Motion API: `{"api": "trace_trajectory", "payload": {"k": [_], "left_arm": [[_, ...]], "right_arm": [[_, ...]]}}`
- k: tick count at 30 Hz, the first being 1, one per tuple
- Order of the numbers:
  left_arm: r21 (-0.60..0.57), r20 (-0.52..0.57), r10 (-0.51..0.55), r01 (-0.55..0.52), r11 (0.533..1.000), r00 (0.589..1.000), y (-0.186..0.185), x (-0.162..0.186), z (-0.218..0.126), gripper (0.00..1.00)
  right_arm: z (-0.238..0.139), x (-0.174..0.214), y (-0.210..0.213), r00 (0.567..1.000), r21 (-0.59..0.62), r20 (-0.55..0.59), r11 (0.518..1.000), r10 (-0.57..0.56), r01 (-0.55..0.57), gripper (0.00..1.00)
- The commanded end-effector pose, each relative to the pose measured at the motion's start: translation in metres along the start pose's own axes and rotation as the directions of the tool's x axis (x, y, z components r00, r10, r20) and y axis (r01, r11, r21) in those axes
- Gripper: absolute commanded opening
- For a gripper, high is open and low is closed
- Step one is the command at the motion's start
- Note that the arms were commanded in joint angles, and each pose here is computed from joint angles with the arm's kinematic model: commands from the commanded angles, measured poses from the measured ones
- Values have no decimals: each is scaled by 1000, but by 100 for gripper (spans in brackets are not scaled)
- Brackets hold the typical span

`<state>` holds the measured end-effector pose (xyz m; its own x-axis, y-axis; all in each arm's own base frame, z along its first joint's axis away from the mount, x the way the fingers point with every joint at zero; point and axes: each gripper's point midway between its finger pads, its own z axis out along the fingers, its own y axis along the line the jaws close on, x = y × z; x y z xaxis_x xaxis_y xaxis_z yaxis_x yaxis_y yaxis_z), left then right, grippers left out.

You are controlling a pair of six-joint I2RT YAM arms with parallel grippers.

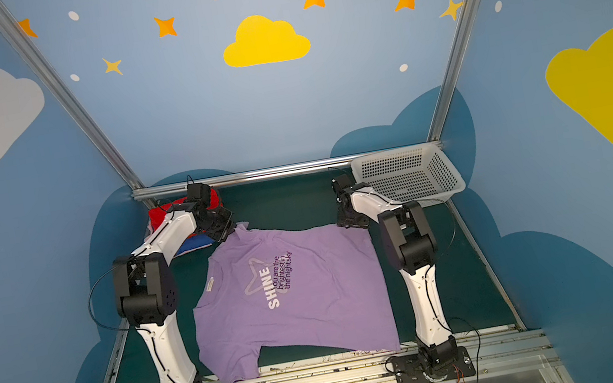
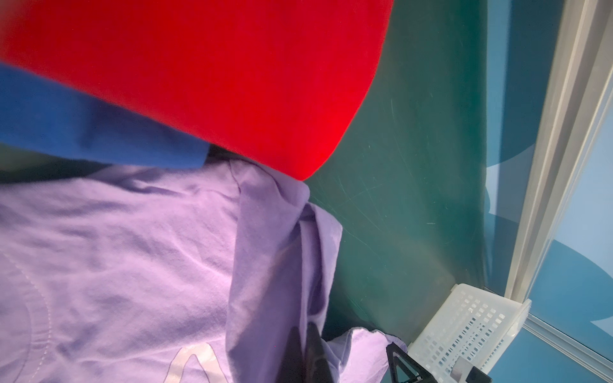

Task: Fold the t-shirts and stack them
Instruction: 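Lower the right gripper and pinch the shirt's far corner beside the basket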

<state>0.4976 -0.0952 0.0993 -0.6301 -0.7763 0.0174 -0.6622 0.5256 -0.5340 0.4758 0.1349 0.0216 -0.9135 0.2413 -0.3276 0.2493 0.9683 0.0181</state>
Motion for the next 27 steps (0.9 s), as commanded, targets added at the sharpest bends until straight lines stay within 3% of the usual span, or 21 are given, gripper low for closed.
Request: {"api": "trace_trajectory", "payload": {"k": [1,6,12,22,27], "left_arm": [[10,11,11,-11,1000,1000,-1,-3,-11,4],[13,14,12,-12,1000,1000,-2,-4,-14,4],[15,10,9,-9,1000,1000,-1,-3,-12,4],[12,38,25,-26,1000,999,-2,-3,-28,4],[-3,80,46,-46,999,996,1,-3,-48,4]], "right_arm": [[28,24,6,994,-47,-96,998,45,-50,61],[29,26,15,991,-103,-107,991,74,-85,27],[15,17,19,994,-126,-78,988,78,-87,2],[-47,1,22,996,-186,67,981,63,-50,0],[-75,6,1,986,-153,150,987,68,-45,0]]}}
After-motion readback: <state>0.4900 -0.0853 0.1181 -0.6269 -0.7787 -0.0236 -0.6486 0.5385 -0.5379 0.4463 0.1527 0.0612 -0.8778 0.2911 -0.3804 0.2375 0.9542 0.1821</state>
